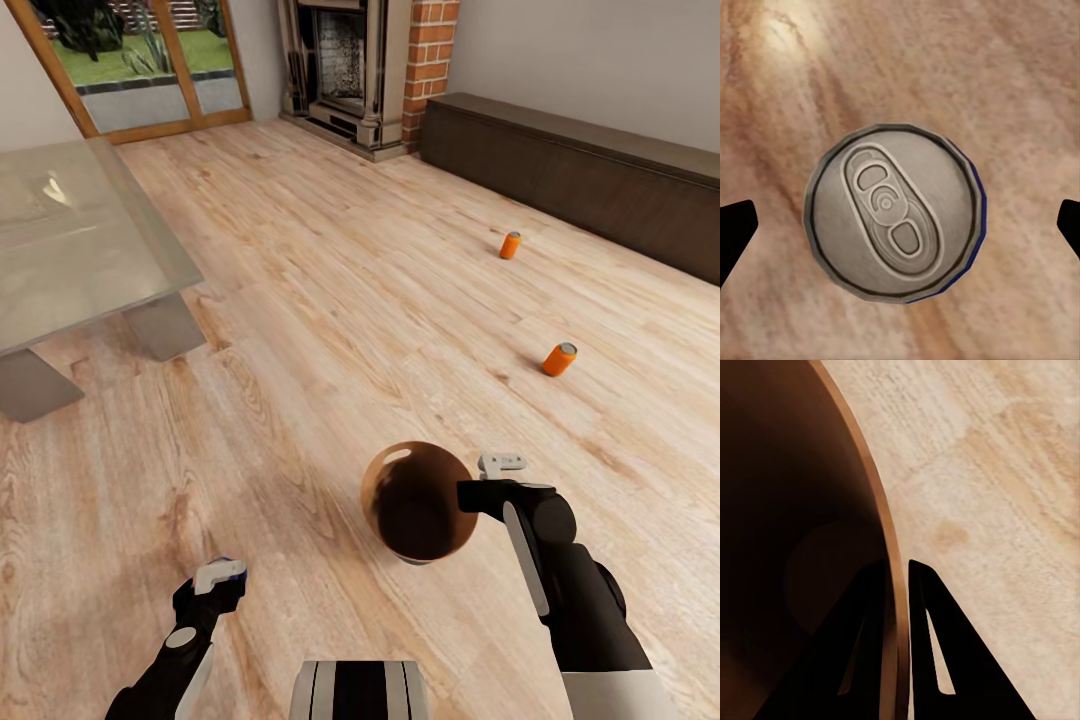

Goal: Put the three can of soda from the living room inside the tash can in the kitchen.

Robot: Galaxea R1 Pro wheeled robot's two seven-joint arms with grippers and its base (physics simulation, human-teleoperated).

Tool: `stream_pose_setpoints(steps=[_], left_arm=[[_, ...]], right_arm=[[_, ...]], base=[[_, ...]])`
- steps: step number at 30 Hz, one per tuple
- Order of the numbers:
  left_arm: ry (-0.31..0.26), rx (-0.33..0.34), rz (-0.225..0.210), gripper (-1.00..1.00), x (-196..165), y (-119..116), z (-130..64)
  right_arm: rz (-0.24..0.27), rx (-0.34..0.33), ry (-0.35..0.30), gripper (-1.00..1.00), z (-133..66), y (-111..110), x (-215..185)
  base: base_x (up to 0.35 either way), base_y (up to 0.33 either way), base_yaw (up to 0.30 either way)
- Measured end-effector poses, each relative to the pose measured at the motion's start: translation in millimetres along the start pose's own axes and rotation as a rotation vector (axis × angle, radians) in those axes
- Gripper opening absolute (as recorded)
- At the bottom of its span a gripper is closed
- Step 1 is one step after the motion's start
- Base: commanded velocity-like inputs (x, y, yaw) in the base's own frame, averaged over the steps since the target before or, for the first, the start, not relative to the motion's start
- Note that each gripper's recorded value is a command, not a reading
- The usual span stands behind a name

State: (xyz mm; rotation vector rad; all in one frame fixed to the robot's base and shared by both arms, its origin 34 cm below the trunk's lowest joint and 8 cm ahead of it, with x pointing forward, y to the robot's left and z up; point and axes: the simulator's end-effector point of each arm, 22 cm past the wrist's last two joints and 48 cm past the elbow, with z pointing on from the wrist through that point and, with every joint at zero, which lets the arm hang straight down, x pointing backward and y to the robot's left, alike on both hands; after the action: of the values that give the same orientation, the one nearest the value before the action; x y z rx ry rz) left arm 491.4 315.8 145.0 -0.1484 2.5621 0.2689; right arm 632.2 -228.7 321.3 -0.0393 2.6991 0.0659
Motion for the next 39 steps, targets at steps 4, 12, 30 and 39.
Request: stream_pose_setpoints(steps=[4,12,30,39], left_arm=[[-0.001,0.0,0.0,1.0,-0.3,-0.2,0.0],[-0.001,0.0,0.001,1.0,-0.5,0.0,0.0],[0.012,0.0,0.003,1.0,6.8,-0.8,1.8],[0.013,0.0,0.003,1.0,7.4,-0.8,2.0]], right_arm=[[0.001,-0.002,0.0,-1.0,0.0,0.4,0.0],[0.0,0.0,0.0,-1.0,0.0,0.1,0.0],[0.001,-0.001,0.013,-1.0,5.5,-0.1,5.6],[0.001,-0.001,0.015,-1.0,6.0,-0.1,6.1]], base=[[0.033,0.0,0.0],[0.092,0.0,0.0],[0.003,0.0,0.0],[0.0,0.0,0.0]])
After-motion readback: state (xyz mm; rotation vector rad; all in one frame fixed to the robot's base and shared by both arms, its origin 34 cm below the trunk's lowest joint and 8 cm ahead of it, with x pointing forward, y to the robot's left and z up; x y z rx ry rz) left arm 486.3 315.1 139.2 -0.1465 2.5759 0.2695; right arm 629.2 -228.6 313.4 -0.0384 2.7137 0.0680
